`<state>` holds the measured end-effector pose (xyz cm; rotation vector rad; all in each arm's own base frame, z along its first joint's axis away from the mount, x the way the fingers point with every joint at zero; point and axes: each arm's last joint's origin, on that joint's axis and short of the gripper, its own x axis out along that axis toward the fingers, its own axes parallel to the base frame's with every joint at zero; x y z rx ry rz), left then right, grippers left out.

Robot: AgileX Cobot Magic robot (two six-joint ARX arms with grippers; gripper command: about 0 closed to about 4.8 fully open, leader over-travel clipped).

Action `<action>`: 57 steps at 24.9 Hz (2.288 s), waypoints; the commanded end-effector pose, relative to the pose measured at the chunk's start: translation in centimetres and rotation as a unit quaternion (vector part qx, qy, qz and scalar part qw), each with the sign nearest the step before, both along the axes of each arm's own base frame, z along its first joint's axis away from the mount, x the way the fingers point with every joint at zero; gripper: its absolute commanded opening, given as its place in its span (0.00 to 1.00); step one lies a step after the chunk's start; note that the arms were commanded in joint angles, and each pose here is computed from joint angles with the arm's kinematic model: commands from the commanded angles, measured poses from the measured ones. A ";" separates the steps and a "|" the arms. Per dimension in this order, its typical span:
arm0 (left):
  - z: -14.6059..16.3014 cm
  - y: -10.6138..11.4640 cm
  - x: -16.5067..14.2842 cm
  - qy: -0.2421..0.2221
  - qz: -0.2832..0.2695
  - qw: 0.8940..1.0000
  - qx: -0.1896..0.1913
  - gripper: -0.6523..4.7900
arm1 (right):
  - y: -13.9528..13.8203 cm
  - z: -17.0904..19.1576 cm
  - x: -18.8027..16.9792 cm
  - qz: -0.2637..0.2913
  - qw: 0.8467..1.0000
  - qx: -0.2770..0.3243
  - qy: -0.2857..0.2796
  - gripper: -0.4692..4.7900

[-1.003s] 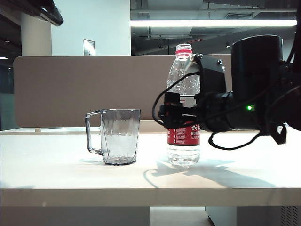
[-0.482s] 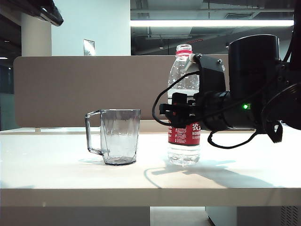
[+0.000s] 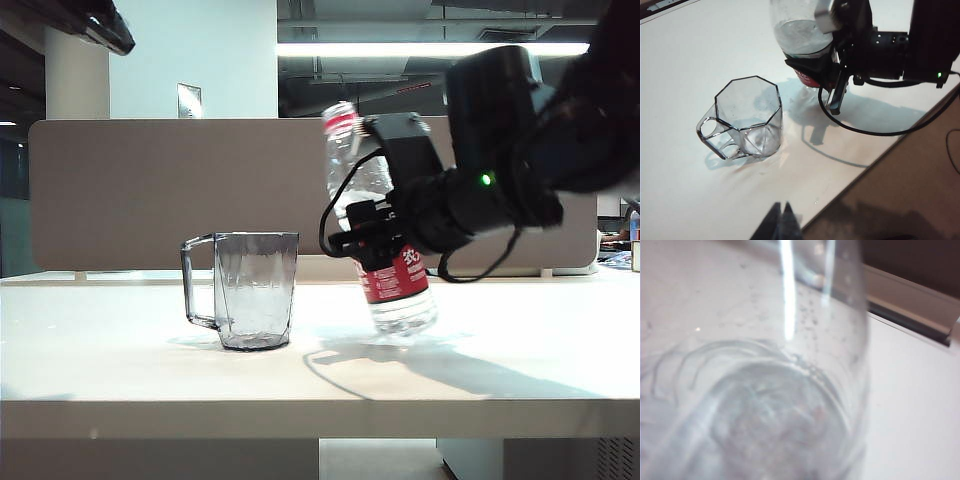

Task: Pick up the mineral water bottle on the table and pour water into the mug until it's full.

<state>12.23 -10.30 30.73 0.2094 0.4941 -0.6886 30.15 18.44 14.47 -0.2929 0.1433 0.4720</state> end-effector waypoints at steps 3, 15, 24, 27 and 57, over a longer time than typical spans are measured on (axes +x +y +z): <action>0.2 0.0 0.0 -0.006 -0.001 1.000 -0.006 0.11 | 0.5 2.5 1.1 -0.008 0.990 -0.121 -0.067 0.48; 0.2 0.0 0.0 -0.006 -0.001 1.000 -0.006 0.11 | 0.9 4.7 2.4 -0.018 0.935 -0.315 -0.159 0.48; 0.2 0.0 0.0 -0.006 -0.001 1.000 -0.006 0.11 | 0.8 4.7 2.4 -0.014 0.884 -0.427 -0.190 0.48; 0.2 0.0 0.0 -0.006 -0.001 1.000 -0.006 0.11 | 0.7 4.7 2.4 -0.021 0.876 -0.444 -0.190 0.48; 0.2 0.0 0.0 -0.006 -0.001 1.000 -0.006 0.11 | 0.4 5.9 2.5 -0.075 0.798 -0.548 -0.239 0.48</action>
